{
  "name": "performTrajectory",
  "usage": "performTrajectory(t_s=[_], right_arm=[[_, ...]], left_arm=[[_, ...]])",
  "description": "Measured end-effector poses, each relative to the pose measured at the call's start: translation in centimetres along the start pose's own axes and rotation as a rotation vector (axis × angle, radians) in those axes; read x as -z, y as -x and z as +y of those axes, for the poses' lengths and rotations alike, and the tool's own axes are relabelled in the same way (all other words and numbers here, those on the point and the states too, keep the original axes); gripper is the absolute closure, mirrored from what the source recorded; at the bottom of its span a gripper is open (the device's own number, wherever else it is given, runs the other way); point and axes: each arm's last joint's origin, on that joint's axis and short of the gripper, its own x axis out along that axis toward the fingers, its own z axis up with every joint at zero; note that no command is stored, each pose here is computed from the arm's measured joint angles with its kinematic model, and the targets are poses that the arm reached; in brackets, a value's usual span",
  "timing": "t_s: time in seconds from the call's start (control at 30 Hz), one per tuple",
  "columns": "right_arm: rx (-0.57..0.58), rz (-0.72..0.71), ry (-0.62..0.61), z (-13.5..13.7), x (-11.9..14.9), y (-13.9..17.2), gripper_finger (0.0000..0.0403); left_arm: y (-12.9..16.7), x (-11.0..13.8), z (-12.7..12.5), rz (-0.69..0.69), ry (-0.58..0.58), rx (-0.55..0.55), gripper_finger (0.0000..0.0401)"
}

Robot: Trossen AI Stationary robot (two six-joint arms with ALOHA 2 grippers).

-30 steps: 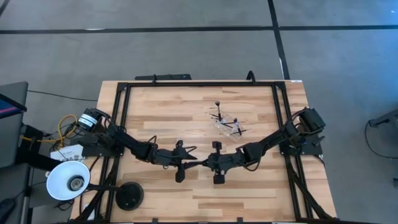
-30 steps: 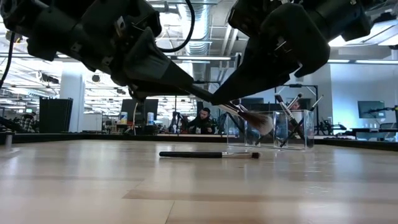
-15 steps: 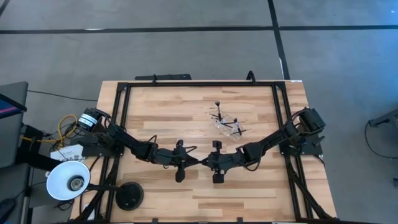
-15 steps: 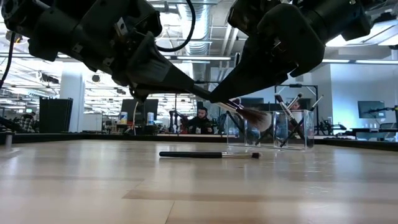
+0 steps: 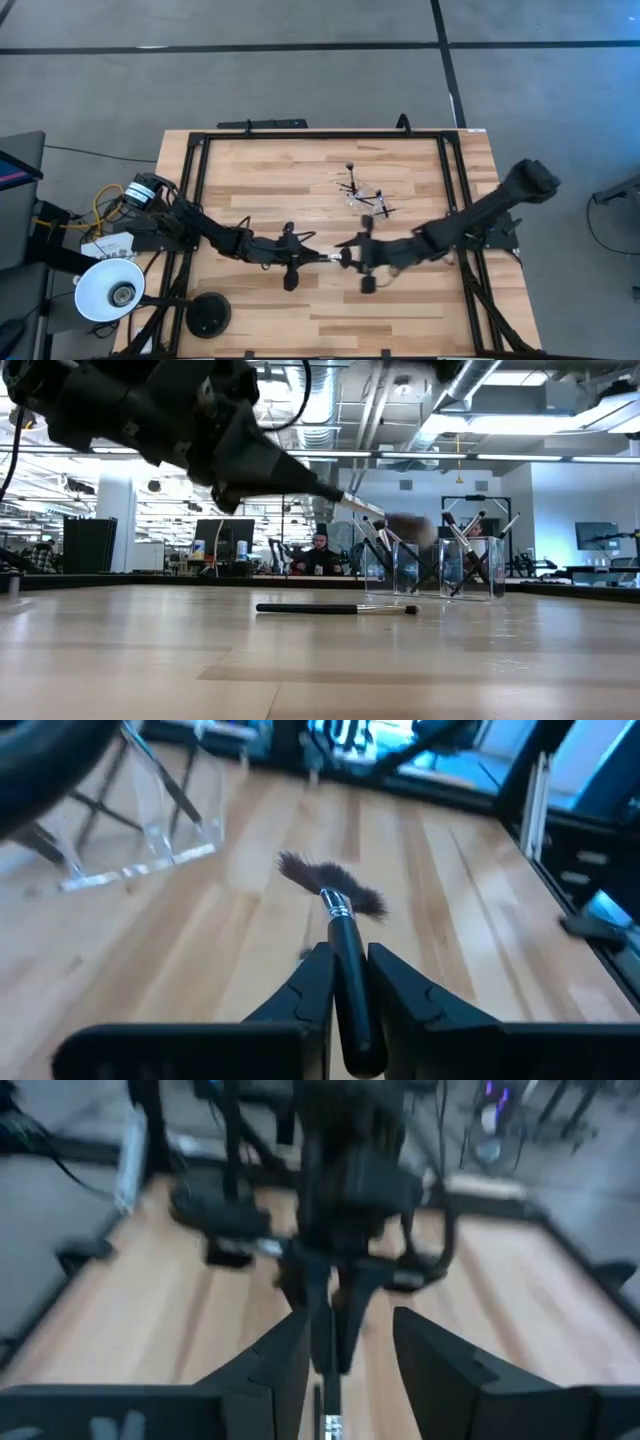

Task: Put items in baskets/containers
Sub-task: Put the highlighter brush into the transparent organizer

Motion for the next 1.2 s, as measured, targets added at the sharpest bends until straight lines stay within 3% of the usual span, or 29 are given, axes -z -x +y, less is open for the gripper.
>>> performTrajectory(t_s=[0.17,0.27,0.4,0.53,0.73,0.8,1.0,1.2], right_arm=[[0.0,-0.149,-0.039,0.2,-3.0,5.7,0.0257],[-0.02,-0.208,-0.026,1.0,-1.9,6.5,0.026],[0.039,-0.23,-0.005,1.2,1.9,4.4,0.0266],[0.138,-0.339,-0.163,-0.5,3.8,1.4,0.027],[-0.034,-0.385,-0.39,-1.7,5.8,-2.4,0.0271],[-0.036,-0.376,-0.444,-1.8,6.6,-3.2,0.0272],[-0.002,-0.424,-0.509,-2.7,7.5,-4.6,0.028],[-0.003,-0.584,-0.513,-2.9,6.5,-4.2,0.0284]], left_arm=[[1.1,-2.3,0.0,-0.102,-0.065,-0.045,0.0359],[2.1,-4.3,-0.1,-0.193,-0.114,-0.076,0.0359],[3.2,-6.1,-0.2,-0.282,-0.227,-0.092,0.0359],[3.3,-6.3,-0.2,-0.289,-0.331,-0.106,0.0359],[3.5,-6.6,-0.3,-0.318,-0.424,-0.171,0.0359],[3.6,-6.8,-0.4,-0.332,-0.432,-0.176,0.0359],[3.6,-6.7,-0.4,-0.328,-0.436,-0.179,0.0359],[3.6,-6.7,-0.4,-0.329,-0.436,-0.179,0.0359]])
